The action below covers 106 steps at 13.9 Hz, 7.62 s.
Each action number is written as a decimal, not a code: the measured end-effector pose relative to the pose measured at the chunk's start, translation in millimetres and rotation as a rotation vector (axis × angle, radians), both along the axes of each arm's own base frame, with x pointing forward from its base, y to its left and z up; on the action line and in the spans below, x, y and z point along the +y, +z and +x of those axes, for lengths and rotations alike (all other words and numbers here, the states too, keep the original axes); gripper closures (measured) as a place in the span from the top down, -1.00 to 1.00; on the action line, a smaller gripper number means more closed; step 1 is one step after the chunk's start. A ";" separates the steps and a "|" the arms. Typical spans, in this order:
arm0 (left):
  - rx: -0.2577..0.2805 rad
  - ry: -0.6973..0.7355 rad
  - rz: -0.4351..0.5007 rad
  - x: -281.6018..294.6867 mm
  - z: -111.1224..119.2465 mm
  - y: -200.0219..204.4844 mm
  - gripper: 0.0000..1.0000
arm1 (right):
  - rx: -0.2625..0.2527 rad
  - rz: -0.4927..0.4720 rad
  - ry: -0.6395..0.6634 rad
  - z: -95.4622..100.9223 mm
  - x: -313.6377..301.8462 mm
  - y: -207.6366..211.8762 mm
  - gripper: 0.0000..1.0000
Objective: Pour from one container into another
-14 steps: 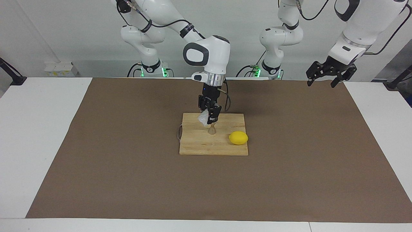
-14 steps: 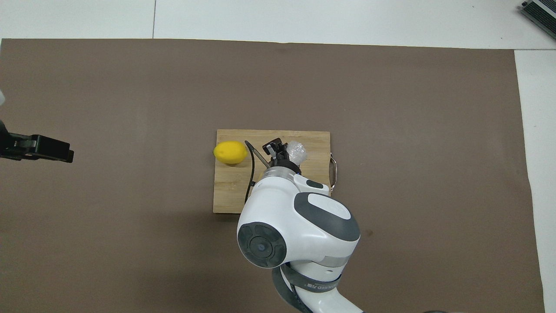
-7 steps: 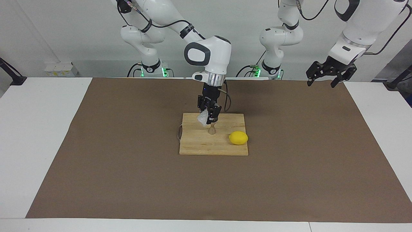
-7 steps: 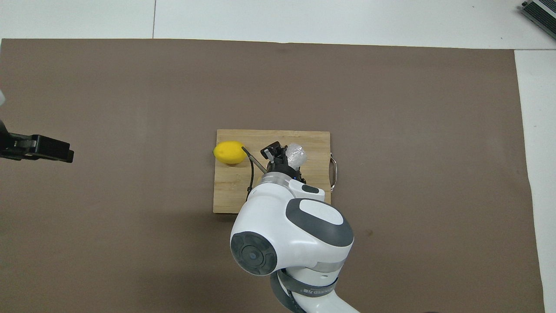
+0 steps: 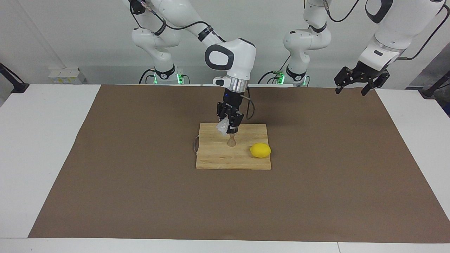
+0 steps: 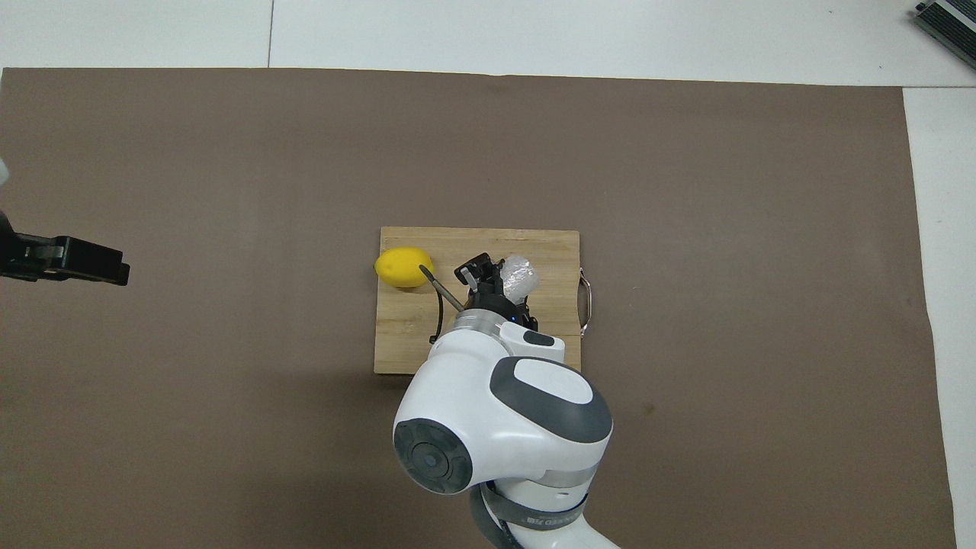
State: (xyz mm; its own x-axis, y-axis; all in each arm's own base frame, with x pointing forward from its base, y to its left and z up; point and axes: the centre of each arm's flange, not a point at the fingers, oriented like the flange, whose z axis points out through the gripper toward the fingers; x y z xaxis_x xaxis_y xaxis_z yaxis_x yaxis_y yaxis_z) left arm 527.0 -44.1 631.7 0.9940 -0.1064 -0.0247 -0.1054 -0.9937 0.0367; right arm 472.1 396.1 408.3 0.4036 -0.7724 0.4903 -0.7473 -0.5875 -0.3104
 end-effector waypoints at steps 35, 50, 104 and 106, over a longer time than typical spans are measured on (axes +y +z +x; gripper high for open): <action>0.000 0.000 0.000 0.0 0.0 0.0 1.00 | -0.149 -0.248 0.144 -35.8 23.6 -7.6 0.09; 0.000 0.000 0.000 0.0 0.0 0.0 1.00 | -0.196 -0.335 0.164 -41.8 30.2 -29.6 0.09; 0.000 0.000 0.000 0.0 0.0 0.0 1.00 | 0.543 0.706 -0.349 87.9 -253.5 99.9 0.09; 0.000 0.000 0.000 0.0 0.0 0.0 1.00 | 0.554 0.746 -0.365 88.3 -284.6 90.8 0.09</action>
State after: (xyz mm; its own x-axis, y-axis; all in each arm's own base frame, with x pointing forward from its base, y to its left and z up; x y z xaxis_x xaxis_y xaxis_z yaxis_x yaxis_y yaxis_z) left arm 527.0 -44.1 631.8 0.9940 -0.1062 -0.0246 -0.1053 -0.9938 0.0367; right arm 560.4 111.5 499.0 0.1052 -0.9283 -0.3565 -0.9942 -0.0897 -0.0598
